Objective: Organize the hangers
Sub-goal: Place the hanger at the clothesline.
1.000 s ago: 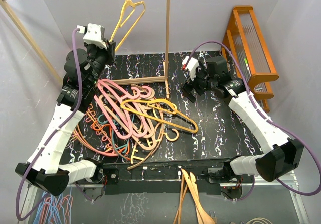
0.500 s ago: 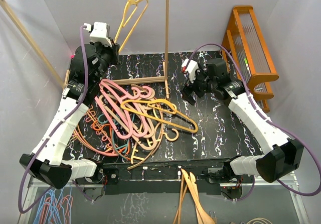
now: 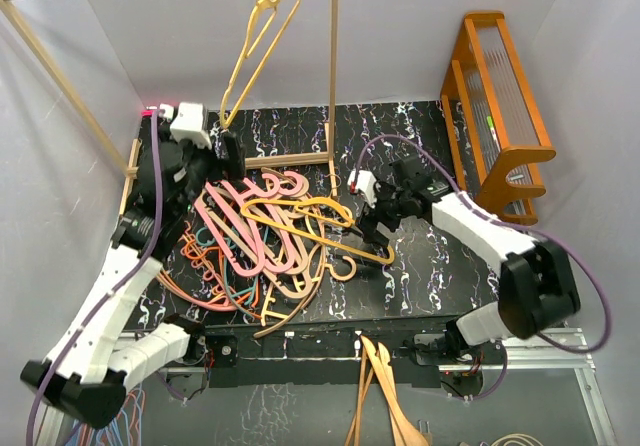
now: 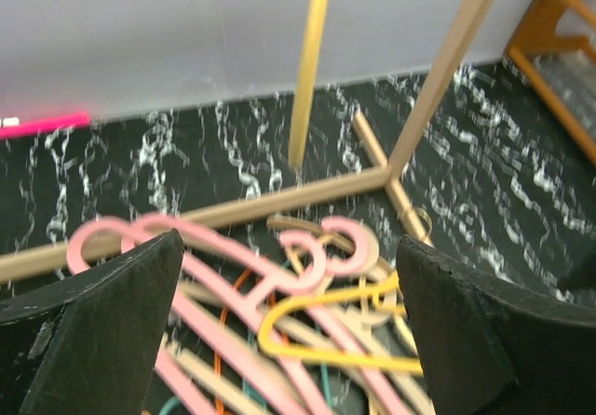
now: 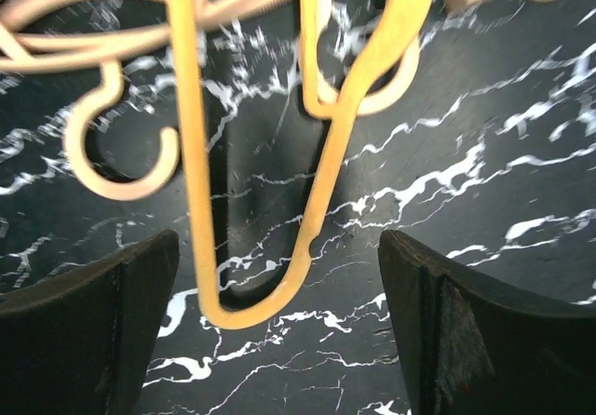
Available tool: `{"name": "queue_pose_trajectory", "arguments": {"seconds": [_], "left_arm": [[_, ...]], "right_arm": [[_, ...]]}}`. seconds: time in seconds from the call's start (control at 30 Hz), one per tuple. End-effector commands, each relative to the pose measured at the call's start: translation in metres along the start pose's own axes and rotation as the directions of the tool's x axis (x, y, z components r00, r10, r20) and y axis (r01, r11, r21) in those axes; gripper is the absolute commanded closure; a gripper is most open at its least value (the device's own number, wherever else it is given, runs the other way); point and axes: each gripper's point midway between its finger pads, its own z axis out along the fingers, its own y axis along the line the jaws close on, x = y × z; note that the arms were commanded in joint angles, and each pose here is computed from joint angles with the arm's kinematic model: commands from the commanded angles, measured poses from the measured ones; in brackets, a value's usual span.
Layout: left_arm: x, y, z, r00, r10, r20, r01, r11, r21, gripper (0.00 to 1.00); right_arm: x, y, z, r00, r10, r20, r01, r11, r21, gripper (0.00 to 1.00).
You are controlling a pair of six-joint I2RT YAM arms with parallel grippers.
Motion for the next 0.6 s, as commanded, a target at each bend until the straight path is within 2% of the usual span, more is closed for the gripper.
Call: {"name": "queue_pose_trajectory", "arguments": {"seconds": [0.0, 0.2, 0.4, 0.47, 0.57], "left_arm": [[0.049, 0.006, -0.038, 0.993, 0.019, -0.113, -0.018, 1.0, 0.012, 0.03], [0.086, 0.023, -0.063, 0.986, 0.02, -0.166, -0.029, 0.998, -0.05, 0.03], [0.101, 0.018, -0.057, 0.974, 0.045, -0.221, -0.05, 0.999, -0.014, 0.03], [0.105, 0.012, -0.052, 0.972, 0.051, -0.23, -0.049, 0.999, 0.013, 0.03], [0.113, 0.002, -0.044, 0.967, 0.065, -0.248, -0.049, 0.996, 0.069, 0.03]], "right_arm": [[0.024, -0.024, 0.034, 0.998, -0.038, -0.056, 0.04, 0.998, 0.04, 0.12], [0.044, -0.022, 0.06, 0.996, 0.014, -0.083, -0.014, 1.0, -0.005, 0.18], [0.05, -0.025, 0.078, 0.995, 0.052, -0.083, -0.054, 0.998, -0.022, 0.28], [0.049, -0.027, 0.082, 0.995, 0.063, -0.08, -0.065, 0.998, -0.024, 0.41], [0.05, -0.027, 0.085, 0.994, 0.071, -0.082, -0.073, 0.997, -0.031, 0.69]]}}
